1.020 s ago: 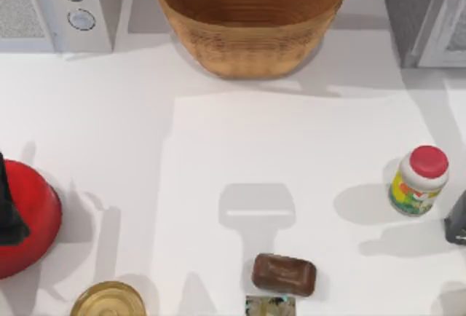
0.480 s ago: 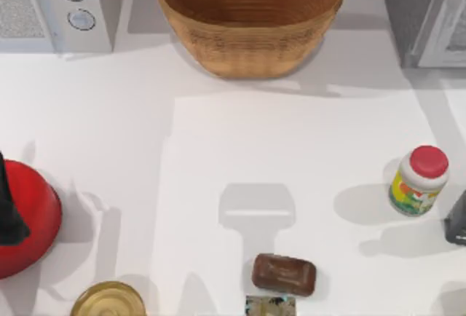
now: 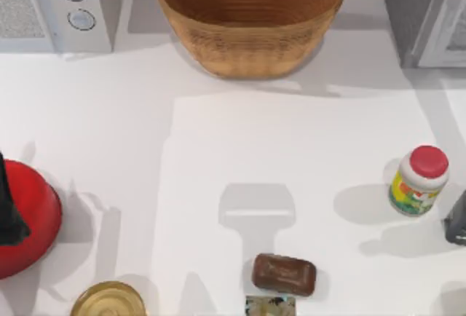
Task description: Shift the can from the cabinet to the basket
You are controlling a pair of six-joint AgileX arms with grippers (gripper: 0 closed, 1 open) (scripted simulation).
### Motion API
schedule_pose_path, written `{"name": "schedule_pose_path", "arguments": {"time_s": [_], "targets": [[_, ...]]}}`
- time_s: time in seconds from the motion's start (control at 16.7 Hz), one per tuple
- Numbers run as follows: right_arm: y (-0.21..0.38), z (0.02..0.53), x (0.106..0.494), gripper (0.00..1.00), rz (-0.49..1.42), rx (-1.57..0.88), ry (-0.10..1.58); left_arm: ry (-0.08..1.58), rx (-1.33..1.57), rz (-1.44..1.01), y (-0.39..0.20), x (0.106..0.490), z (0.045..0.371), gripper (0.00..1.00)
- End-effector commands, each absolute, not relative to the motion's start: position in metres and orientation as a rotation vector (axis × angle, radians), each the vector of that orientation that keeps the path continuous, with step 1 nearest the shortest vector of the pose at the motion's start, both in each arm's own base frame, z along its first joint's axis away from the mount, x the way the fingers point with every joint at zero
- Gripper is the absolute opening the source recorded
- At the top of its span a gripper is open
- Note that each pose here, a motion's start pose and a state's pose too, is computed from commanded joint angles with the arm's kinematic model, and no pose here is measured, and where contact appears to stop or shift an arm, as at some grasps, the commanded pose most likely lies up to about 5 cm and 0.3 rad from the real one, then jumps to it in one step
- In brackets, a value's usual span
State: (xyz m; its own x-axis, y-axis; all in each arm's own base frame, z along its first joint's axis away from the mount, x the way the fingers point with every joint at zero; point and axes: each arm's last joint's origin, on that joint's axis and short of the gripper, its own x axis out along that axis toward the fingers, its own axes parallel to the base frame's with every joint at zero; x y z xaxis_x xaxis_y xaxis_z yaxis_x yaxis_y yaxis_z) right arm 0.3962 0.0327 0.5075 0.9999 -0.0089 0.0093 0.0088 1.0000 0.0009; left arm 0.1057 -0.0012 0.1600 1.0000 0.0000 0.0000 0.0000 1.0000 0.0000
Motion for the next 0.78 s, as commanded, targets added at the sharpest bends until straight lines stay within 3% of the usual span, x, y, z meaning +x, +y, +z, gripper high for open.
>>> {"name": "schedule_pose_path", "arguments": {"time_s": [0.42, 0.78], "targets": [[0.0327, 0.5075, 0.3962, 0.02, -0.009, 0.001, -0.009, 0.0, 0.0, 0.0, -0.0012, 0.1057, 0.16, 1.0], [0.0327, 0.5075, 0.3962, 0.0, -0.009, 0.001, -0.009, 0.0, 0.0, 0.0, -0.0012, 0.1057, 0.16, 1.0]]}}
